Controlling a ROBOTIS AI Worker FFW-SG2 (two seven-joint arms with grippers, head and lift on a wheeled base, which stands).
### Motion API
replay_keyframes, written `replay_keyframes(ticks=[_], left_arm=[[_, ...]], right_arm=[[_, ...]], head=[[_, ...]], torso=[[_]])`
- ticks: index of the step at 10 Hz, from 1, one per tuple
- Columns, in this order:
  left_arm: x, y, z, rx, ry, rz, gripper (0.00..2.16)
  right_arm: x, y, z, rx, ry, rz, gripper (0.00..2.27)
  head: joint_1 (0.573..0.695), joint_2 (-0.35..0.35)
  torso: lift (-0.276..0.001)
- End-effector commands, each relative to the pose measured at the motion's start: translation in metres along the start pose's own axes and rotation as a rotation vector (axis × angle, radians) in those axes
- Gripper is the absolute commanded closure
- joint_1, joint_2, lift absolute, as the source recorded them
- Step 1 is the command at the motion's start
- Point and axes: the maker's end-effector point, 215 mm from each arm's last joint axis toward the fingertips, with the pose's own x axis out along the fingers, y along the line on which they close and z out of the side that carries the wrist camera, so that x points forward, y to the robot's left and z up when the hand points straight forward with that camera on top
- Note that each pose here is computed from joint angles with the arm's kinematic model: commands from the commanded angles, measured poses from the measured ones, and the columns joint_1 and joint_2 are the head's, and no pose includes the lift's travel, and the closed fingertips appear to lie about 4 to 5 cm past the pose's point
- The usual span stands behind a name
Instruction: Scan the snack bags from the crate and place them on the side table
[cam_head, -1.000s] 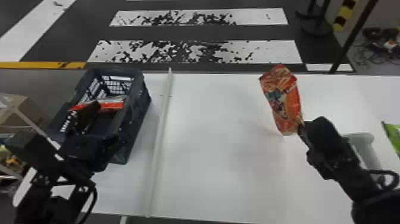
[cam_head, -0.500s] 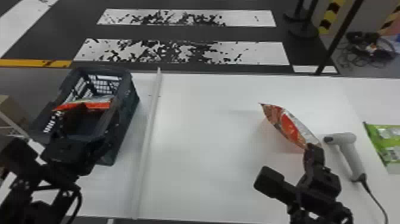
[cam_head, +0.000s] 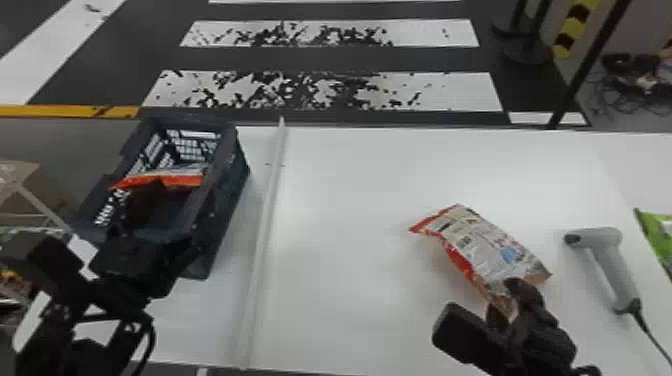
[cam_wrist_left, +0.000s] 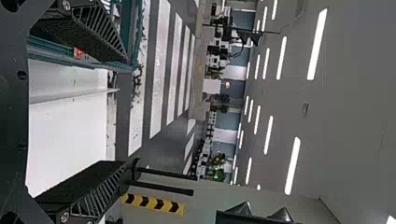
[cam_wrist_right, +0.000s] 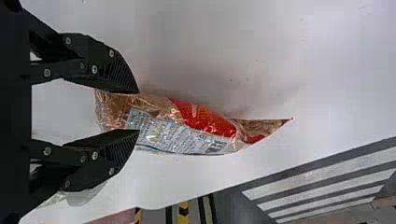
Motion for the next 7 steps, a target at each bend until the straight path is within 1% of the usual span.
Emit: replay_keyframes(ticks=[1, 2, 3, 4, 6, 7], left_arm=[[-0.002, 0.005, -0.001, -0.008, -0.001, 0.011, 0.09], [-0.002, 0.006, 0.0, -0.006, -0.001, 0.013, 0.09], [-0.003, 0.007, 0.001, -0.003, -0.004, 0.014, 0.09], [-0.003, 0.006, 0.002, -0.004, -0.007, 0.01, 0.09], [-0.002, 0.004, 0.006, -0.002, -0.014, 0.008, 0.09], [-0.002, 0.003, 0.007, -0.003, -0.015, 0.009, 0.09]], right_arm=[[-0.004, 0.006, 0.01, 0.1, -0.045, 0.099, 0.05], [-0.007, 0.005, 0.013, 0.159, -0.06, 0.133, 0.05], [-0.01, 0.005, 0.018, 0.233, -0.086, 0.193, 0.05], [-0.016, 0.007, 0.028, 0.328, -0.13, 0.273, 0.07], [-0.028, 0.0, 0.054, 0.499, -0.253, 0.39, 0.13], [-0.032, -0.006, 0.068, 0.587, -0.322, 0.447, 0.38]], head=[[0.695, 0.093], [0.695, 0.114], [0.695, 0.128], [0.695, 0.132], [0.695, 0.162], [0.695, 0.178]], torso=[[-0.094], [-0.094], [-0.094], [-0.094], [-0.094], [-0.094]])
